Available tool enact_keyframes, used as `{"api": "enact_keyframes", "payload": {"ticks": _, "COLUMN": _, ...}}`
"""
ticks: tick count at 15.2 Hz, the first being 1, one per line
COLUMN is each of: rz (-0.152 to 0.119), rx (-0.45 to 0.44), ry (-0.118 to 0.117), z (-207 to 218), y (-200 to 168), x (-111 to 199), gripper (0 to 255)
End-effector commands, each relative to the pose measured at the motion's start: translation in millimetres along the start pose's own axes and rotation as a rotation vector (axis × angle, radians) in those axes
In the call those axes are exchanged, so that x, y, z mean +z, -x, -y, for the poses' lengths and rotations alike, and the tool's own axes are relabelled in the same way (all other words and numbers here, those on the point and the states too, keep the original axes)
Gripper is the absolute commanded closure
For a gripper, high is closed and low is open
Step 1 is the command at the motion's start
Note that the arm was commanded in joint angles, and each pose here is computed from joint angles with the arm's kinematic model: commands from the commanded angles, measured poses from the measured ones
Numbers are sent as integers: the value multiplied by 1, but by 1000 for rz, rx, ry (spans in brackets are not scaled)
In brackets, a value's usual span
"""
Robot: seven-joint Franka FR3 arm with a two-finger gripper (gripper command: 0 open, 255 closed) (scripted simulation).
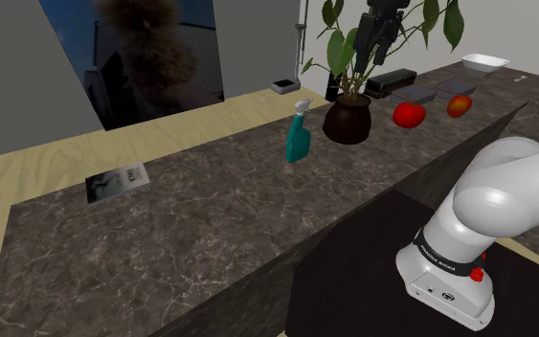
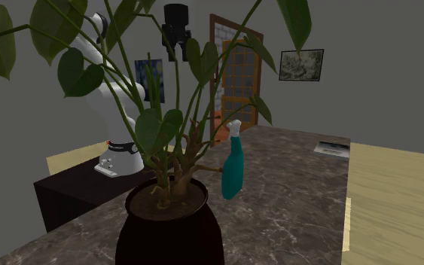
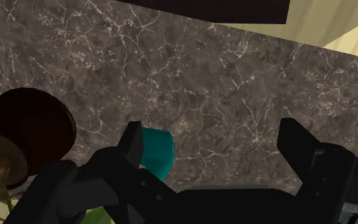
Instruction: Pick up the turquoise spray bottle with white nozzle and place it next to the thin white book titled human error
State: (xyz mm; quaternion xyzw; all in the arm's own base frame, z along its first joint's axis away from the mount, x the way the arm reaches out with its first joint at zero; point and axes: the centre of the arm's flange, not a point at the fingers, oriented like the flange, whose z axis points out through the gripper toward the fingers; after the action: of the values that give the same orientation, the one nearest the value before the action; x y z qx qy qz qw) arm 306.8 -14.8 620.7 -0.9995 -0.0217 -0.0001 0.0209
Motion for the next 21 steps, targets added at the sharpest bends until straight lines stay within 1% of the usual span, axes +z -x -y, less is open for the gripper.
{"api": "enact_keyframes", "payload": {"ticks": 1, "rz": 0, "rx": 0, "ry": 0, "z": 0, "y": 0, "x": 0, "gripper": 0}}
{"api": "enact_keyframes", "payload": {"ticks": 6, "rz": -73, "rx": -225, "ry": -57, "z": -55, "y": -2, "x": 48, "gripper": 0}}
{"api": "enact_keyframes", "payload": {"ticks": 11, "rz": -146, "rx": -449, "ry": -114, "z": -104, "y": -19, "x": 97, "gripper": 0}}
{"api": "enact_keyframes", "payload": {"ticks": 16, "rz": -218, "rx": -674, "ry": -171, "z": -146, "y": -51, "x": 148, "gripper": 0}}
{"api": "enact_keyframes", "payload": {"ticks": 21, "rz": -291, "rx": -899, "ry": -228, "z": -176, "y": -94, "x": 198, "gripper": 0}}
